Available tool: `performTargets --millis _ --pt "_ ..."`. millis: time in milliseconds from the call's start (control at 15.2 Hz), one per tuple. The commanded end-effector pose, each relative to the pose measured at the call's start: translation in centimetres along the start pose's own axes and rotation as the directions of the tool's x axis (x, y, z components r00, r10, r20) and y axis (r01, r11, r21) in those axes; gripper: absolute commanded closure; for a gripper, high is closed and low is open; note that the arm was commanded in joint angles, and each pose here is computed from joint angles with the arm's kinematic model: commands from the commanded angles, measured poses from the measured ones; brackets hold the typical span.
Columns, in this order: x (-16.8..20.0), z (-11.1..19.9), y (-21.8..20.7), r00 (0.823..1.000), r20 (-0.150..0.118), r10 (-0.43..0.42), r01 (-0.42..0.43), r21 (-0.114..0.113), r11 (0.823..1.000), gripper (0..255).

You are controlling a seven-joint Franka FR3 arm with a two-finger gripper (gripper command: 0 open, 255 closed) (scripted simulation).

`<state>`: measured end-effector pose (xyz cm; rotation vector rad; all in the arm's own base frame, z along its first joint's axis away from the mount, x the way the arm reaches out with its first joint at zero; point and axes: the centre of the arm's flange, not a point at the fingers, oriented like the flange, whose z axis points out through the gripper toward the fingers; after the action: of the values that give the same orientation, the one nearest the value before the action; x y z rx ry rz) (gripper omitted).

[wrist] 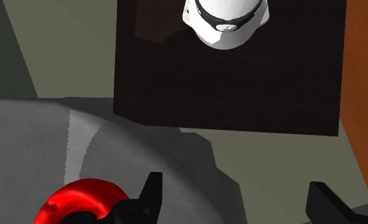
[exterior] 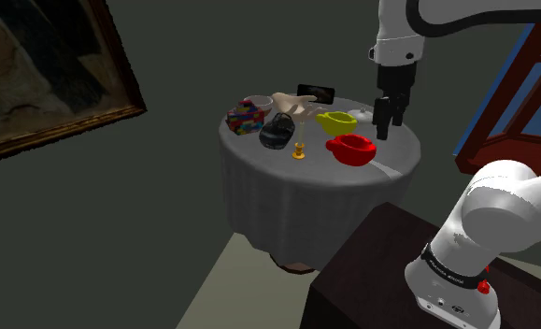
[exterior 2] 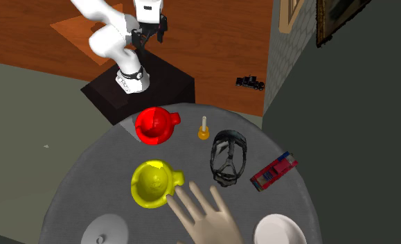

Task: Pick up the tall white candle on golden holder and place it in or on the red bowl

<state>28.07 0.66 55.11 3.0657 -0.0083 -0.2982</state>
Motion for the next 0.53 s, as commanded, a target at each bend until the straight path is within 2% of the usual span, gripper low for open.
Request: performTargets --millis 0,198,462 --pt "0.0 0.0 0.0 1.000 0.000 0.000 0.000 0.000 1.000 0" --pt "2.3 2.0 0.5 0.997 -0.072 0.023 -0.023 0.004 1.000 0" --pt "5.5 4.5 1.2 0.985 -0.166 0.054 -0.053 0.012 0.999 0"
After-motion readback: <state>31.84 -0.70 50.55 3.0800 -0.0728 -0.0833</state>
